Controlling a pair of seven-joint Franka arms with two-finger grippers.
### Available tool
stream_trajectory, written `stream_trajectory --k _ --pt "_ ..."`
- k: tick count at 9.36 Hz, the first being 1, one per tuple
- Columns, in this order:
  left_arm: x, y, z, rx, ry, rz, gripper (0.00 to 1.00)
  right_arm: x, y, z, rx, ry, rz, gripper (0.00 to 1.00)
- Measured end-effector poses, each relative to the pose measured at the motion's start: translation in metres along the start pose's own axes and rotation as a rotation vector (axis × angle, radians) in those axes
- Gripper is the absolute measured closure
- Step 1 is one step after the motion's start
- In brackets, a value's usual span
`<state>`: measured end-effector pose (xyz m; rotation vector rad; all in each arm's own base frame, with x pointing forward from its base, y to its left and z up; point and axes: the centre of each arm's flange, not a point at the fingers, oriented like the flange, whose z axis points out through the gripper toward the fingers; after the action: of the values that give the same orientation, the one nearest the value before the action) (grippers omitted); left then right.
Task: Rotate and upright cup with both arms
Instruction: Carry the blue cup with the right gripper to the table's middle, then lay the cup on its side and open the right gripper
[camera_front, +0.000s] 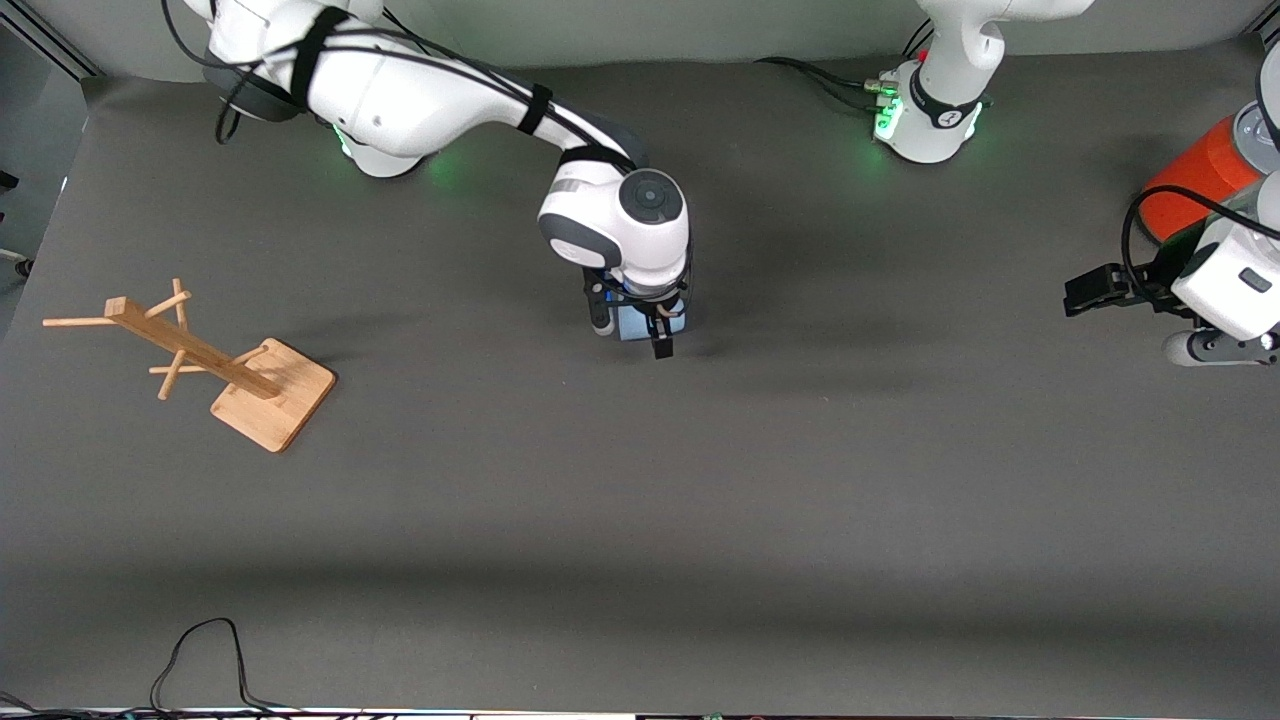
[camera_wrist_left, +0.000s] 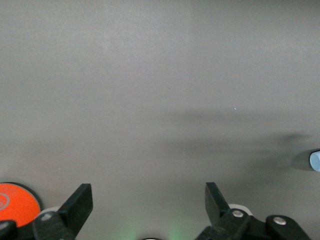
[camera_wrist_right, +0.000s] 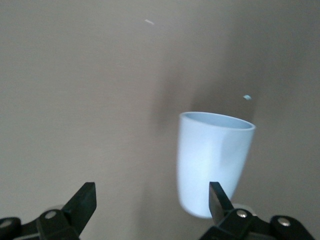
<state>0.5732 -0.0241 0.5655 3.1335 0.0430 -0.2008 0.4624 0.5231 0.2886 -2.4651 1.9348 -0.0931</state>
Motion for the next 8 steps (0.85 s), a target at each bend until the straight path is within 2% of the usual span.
stream_trajectory --k 2,3,6,8 --pt "0.004 0.027 0.007 0.003 0.002 -0.008 0.0 0.048 -0.028 -0.068 0.041 0.028 -0.181 0.0" --pt "0.004 0.057 0.013 0.007 -0.002 -0.01 0.0 0.08 -0.041 -0.092 0.037 0.033 -0.262 0.0" --pt "0.0 0.19 0.049 0.034 0.018 -0.083 0.0 0.198 -0.074 -0.135 -0.02 0.003 -0.463 0.0" --pt "-0.004 0.29 0.097 0.074 0.008 -0.156 0.0 0.297 -0.084 -0.182 0.001 -0.037 -0.559 0.0"
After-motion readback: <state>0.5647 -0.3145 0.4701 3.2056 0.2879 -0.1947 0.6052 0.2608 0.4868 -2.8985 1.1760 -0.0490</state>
